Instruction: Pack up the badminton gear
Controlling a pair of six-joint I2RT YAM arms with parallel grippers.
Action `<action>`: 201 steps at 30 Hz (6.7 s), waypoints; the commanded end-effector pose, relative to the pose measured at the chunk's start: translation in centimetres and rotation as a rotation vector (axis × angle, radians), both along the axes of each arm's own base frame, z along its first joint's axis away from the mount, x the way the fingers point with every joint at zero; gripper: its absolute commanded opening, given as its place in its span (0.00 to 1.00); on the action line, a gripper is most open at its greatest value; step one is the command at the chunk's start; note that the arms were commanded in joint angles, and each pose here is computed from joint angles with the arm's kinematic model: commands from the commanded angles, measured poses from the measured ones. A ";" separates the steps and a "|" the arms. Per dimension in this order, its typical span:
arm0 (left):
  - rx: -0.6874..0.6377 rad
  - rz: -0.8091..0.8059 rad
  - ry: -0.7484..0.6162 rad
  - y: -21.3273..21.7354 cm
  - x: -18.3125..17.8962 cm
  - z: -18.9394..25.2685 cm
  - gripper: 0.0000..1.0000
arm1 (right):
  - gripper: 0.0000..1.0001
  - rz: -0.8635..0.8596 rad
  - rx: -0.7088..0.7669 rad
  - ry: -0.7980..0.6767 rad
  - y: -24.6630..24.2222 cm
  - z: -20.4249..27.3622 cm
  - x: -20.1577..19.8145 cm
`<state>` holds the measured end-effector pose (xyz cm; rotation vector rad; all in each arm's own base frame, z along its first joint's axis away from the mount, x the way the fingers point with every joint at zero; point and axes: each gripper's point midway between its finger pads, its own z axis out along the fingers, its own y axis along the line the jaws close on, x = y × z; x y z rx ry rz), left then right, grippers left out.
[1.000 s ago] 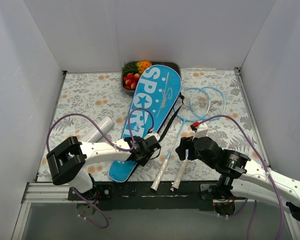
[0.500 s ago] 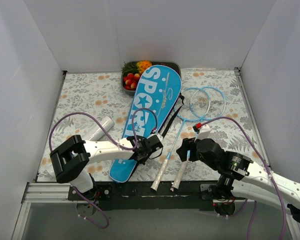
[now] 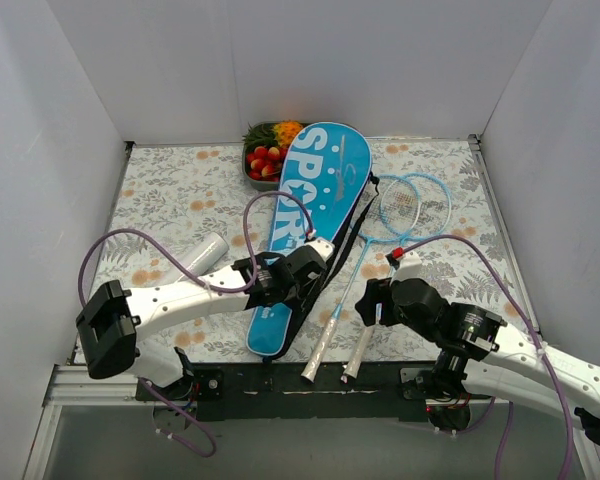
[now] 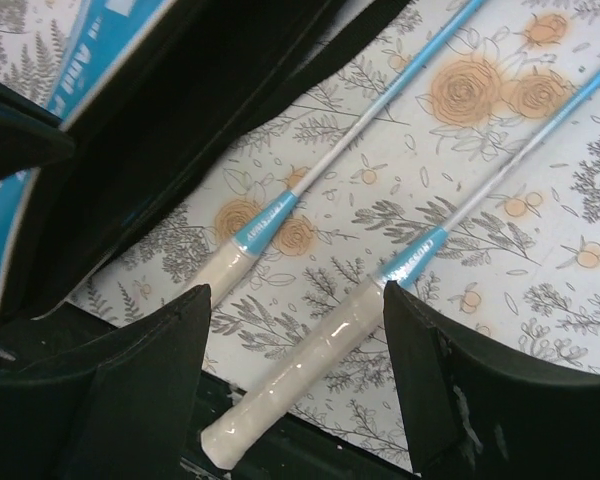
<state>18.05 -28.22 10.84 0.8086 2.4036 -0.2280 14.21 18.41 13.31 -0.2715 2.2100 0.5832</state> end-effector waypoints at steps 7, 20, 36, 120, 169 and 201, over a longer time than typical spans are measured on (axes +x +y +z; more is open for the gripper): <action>-0.259 0.209 -0.104 3.7 6.0 4.9 0.00 | 0.78 -0.269 -0.153 -0.037 -3.0 1.1 3.3; -0.422 0.212 -0.132 3.1 9.2 7.8 0.00 | 0.75 -0.428 -0.137 0.025 1.1 -2.4 9.8; -0.573 0.194 -0.100 3.5 8.2 8.7 0.00 | 0.59 -0.554 -0.230 0.194 2.7 -9.6 13.4; -0.843 0.127 0.117 4.3 3.9 8.5 0.00 | 0.01 -0.374 -0.003 -0.175 12.6 4.8 20.9; -0.817 0.112 0.173 2.3 6.7 5.1 0.00 | 0.56 0.194 0.280 0.319 9.3 -4.8 2.7; -0.831 0.068 0.160 2.0 6.5 5.4 0.00 | 0.62 0.187 0.493 0.272 11.5 -8.0 3.3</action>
